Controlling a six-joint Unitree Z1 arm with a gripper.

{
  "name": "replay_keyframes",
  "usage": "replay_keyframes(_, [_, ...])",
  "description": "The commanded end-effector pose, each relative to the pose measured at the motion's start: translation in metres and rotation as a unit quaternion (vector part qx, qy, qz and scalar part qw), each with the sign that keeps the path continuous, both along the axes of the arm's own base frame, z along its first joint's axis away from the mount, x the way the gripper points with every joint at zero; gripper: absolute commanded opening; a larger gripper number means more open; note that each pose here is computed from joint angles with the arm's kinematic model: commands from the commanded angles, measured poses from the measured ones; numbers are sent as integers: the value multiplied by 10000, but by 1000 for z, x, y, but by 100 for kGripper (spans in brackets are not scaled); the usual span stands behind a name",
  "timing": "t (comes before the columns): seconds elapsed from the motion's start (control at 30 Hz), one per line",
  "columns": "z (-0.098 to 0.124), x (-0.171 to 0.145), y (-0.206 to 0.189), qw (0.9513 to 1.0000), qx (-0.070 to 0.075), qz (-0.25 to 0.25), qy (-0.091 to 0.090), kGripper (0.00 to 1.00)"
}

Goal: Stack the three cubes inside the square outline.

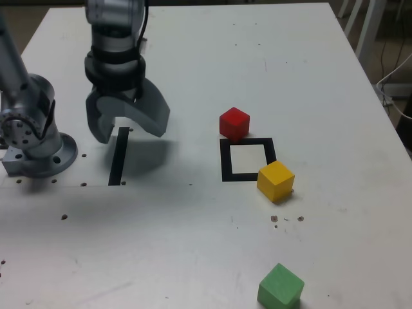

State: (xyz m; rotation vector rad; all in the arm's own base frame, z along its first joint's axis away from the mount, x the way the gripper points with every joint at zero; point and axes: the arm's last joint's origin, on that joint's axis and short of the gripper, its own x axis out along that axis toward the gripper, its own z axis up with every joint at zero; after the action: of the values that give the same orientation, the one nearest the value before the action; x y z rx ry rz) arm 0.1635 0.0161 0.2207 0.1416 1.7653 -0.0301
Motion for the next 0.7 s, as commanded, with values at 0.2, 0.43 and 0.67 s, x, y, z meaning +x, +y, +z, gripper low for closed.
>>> replay_keyframes(0.2, [5, 16, 3, 9991, 98, -408, -23, 99])
replay_keyframes(0.43, [7, 31, 6, 9971, 104, -753, -42, 99])
replay_keyframes(0.67, [15, 49, 11, 9930, 161, -1165, -86, 99])
